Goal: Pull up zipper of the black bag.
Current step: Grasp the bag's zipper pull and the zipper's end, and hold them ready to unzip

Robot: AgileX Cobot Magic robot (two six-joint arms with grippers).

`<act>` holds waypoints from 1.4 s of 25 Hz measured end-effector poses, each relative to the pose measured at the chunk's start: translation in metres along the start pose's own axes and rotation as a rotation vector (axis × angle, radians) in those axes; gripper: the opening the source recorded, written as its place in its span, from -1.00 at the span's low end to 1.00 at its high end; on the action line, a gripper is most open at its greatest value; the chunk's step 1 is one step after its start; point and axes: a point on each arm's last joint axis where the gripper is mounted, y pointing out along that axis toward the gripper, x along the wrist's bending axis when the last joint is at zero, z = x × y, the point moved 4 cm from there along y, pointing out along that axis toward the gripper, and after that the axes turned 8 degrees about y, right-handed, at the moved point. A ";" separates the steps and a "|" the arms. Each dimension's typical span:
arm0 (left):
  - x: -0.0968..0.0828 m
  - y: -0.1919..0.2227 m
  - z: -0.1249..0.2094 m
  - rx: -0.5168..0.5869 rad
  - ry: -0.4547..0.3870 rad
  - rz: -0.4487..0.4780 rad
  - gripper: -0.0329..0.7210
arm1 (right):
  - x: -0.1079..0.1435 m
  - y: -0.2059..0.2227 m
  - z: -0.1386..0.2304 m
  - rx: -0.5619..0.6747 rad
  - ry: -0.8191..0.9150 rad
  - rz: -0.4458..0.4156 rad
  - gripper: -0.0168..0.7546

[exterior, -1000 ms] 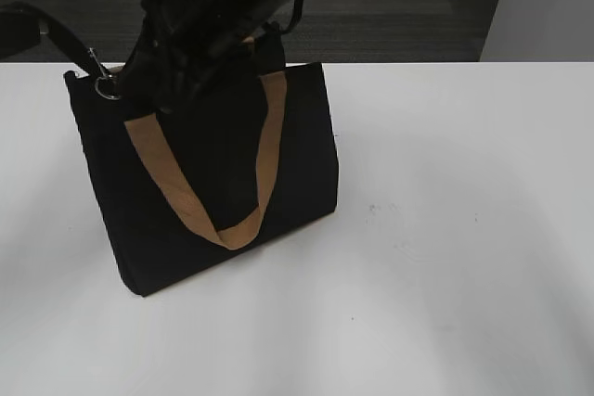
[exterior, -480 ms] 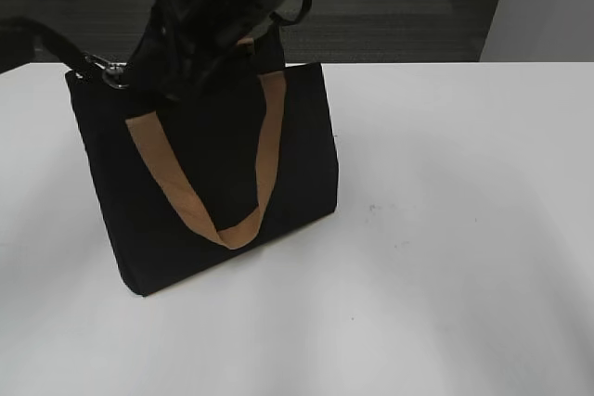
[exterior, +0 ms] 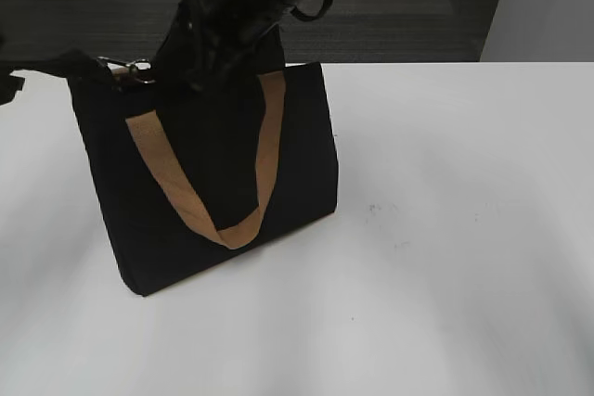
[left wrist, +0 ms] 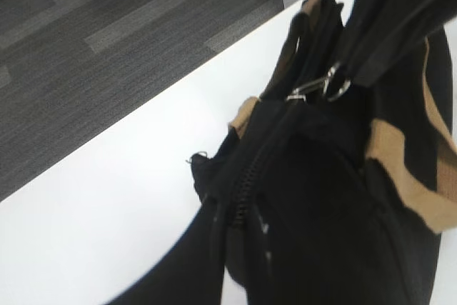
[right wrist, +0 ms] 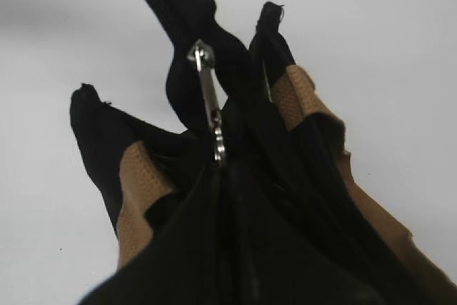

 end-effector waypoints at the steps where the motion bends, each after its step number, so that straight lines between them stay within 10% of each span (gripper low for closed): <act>1: -0.001 0.000 0.002 0.013 0.035 0.005 -0.83 | -0.001 -0.001 0.001 0.000 0.004 0.001 -0.96; 9: -0.001 0.000 0.009 0.069 0.172 0.017 -0.83 | -0.002 -0.001 0.001 -0.001 0.014 -0.001 -0.96; 35: -0.003 -0.012 0.034 0.141 0.094 0.130 -0.83 | -0.044 -0.026 0.031 0.058 0.101 0.087 -0.96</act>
